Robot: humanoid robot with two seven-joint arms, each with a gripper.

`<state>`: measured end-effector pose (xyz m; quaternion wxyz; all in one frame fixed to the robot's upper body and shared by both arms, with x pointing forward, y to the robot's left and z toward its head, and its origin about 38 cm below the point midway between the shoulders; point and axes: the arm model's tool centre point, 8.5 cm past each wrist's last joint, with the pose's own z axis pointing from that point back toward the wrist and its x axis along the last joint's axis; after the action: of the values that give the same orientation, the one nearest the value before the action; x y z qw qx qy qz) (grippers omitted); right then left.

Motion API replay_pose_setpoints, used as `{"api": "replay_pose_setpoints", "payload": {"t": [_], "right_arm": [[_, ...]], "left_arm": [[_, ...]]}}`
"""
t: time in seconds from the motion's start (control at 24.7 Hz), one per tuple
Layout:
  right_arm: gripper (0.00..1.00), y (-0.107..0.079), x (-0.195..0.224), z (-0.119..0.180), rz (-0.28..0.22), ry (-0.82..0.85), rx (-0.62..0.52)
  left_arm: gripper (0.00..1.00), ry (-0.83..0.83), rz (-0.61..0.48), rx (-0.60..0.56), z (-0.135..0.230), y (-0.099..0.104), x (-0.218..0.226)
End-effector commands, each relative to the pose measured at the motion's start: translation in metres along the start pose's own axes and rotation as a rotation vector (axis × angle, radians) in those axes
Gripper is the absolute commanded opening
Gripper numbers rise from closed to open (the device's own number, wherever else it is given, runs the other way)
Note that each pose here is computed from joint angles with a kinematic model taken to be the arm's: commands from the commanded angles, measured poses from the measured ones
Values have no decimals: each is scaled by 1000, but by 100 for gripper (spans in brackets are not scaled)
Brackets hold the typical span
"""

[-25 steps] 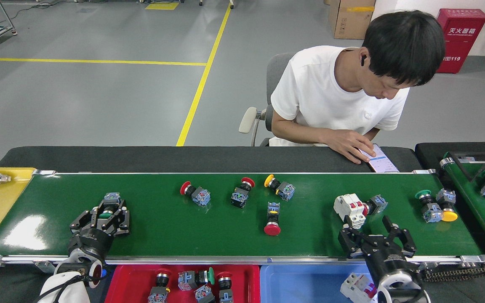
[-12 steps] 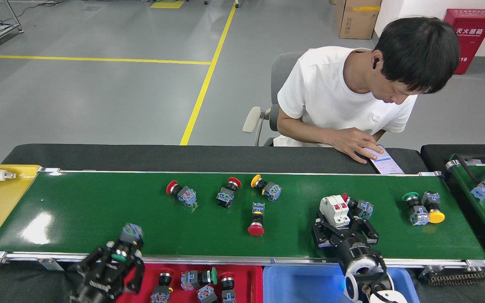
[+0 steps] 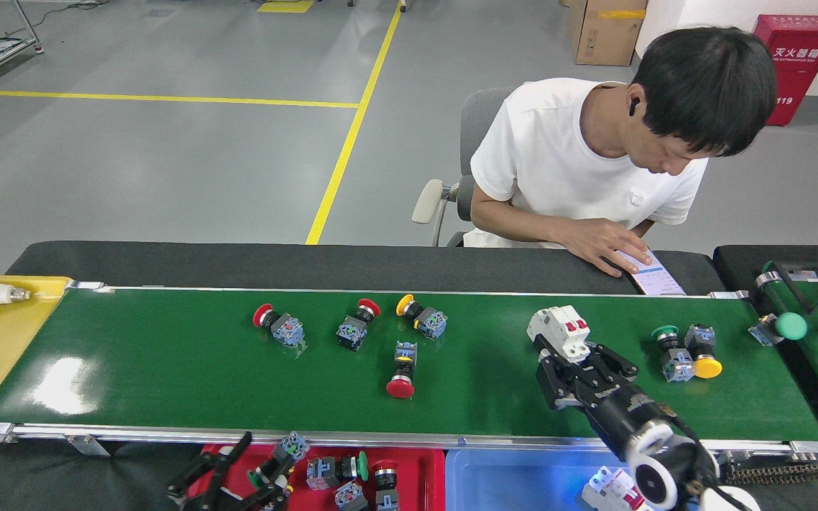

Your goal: Pick switch part from conveyor to tray

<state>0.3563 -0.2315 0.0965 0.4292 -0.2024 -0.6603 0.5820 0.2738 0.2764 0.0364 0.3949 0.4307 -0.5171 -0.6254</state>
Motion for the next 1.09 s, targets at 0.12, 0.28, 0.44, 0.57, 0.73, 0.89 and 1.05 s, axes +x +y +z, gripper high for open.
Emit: {"api": "replay_pose_setpoints", "payload": {"t": [0.12, 0.28, 0.44, 0.57, 0.73, 0.89, 1.05], "right_arm": [[24, 28, 37, 37, 17, -239, 73], [51, 61, 48, 48, 26, -218, 175], [99, 60, 56, 38, -3, -218, 133], [99, 54, 52, 36, 9, -212, 119], [98, 31, 37, 38, 33, -155, 46], [96, -9, 4, 23, 1, 58, -57], [94, -22, -26, 22, -28, 313, -74]], "left_arm": [[100, 230, 91, 6, 28, -6, -55], [100, 268, 110, -47, 34, -19, -68], [100, 275, 83, -38, 8, -2, -77], [100, 270, 37, -80, -56, 8, -84], [100, 278, 43, -114, -123, 13, -97], [100, 287, 64, -161, -153, 12, -117], [100, 289, 70, -189, -166, 12, -126]]}}
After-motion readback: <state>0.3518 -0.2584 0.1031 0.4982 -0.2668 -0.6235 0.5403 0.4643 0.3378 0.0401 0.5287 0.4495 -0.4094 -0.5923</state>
